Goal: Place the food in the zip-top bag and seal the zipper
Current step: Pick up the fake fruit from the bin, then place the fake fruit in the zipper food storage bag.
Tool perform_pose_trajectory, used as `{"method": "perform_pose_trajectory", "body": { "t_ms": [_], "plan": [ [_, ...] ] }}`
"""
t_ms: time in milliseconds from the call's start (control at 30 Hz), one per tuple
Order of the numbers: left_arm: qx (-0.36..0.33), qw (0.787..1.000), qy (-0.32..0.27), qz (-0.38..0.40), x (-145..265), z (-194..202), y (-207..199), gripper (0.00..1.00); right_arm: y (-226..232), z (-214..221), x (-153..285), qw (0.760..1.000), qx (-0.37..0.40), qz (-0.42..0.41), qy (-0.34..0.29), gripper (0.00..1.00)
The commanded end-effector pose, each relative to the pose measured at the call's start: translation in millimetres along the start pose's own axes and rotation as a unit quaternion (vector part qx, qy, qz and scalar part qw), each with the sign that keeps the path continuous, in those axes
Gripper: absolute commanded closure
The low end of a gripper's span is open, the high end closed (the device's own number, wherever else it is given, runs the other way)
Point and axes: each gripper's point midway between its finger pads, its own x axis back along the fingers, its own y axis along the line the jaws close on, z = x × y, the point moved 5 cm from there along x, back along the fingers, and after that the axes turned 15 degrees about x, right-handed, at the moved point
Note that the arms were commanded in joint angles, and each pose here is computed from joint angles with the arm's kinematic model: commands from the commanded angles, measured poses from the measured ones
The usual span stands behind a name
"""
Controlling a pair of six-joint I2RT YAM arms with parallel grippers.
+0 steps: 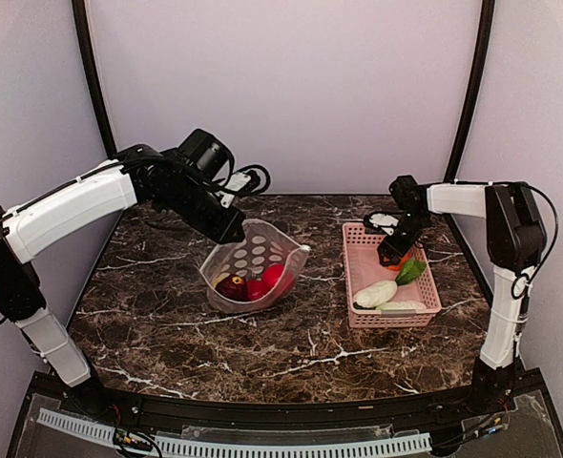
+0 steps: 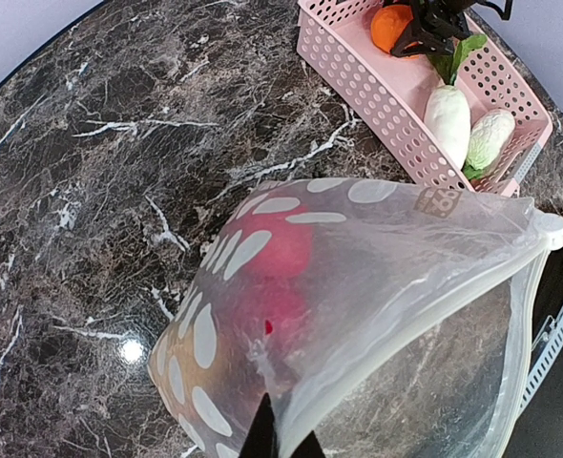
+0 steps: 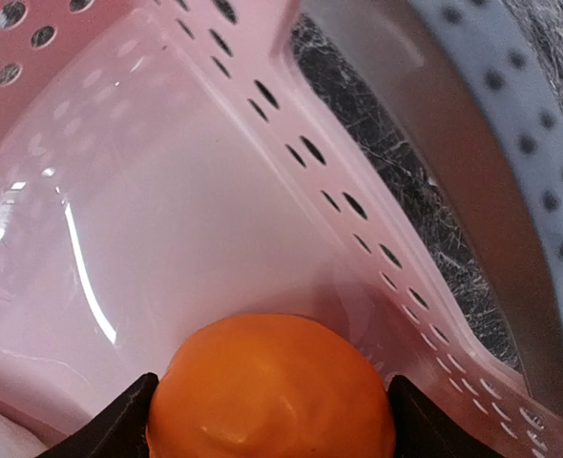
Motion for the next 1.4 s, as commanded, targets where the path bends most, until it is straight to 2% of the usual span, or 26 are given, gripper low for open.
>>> {"method": "perform_pose_trajectory", "body": {
  "t_ms": [0, 133, 233, 300, 433, 533, 667, 767, 867, 967, 1367],
  "plan": [
    [-0.002, 1.000, -0.021, 0.015, 17.9, 0.8, -4.2, 0.99, -1.9, -5.3, 10.4, 1.000, -0.015, -0.004, -0.018, 0.29],
    [-0.002, 1.000, -0.020, 0.015, 16.1, 1.5, -4.0, 0.99, -1.7, -12.2, 31.7, 0.999, -0.015, 0.003, -0.034, 0.45],
    [-0.002, 1.000, -0.021, 0.017, 16.0, 1.6, -4.1, 0.99, 0.4, -22.5, 63.4, 0.998, -0.008, 0.017, -0.059, 0.49],
    [-0.002, 1.000, -0.021, 0.015, 15.8, 1.8, -3.7, 0.99, 6.1, -35.2, 91.6, 0.996, 0.001, 0.018, -0.091, 0.49],
    [-0.001, 1.000, -0.025, 0.016, 15.9, 1.2, -3.7, 0.99, 35.3, -75.2, 158.0, 0.977, 0.040, -0.023, -0.207, 0.50],
    [0.002, 0.999, -0.029, 0.021, 14.8, 0.8, -4.5, 0.99, 69.2, -105.8, 211.7, 0.947, 0.093, -0.075, -0.298, 0.51],
    [0.010, 0.999, -0.030, 0.031, 12.2, -0.5, -7.2, 0.99, 124.1, -135.0, 273.5, 0.886, 0.186, -0.138, -0.402, 0.51],
    [0.018, 0.999, -0.029, 0.043, 11.1, -1.1, -10.2, 0.99, 164.4, -147.4, 302.9, 0.841, 0.256, -0.158, -0.449, 0.49],
    [0.024, 0.998, -0.031, 0.054, 9.9, -3.2, -13.0, 0.99, 198.3, -158.9, 313.3, 0.810, 0.307, -0.173, -0.470, 0.48],
    [0.030, 0.997, -0.031, 0.062, 8.9, -5.2, -15.3, 0.99, 218.8, -170.5, 310.5, 0.794, 0.341, -0.179, -0.470, 0.47],
    [0.041, 0.996, -0.027, 0.068, 7.0, -5.9, -13.1, 0.99, 276.7, -202.1, 271.3, 0.783, 0.421, -0.161, -0.430, 0.47]
  ]
}}
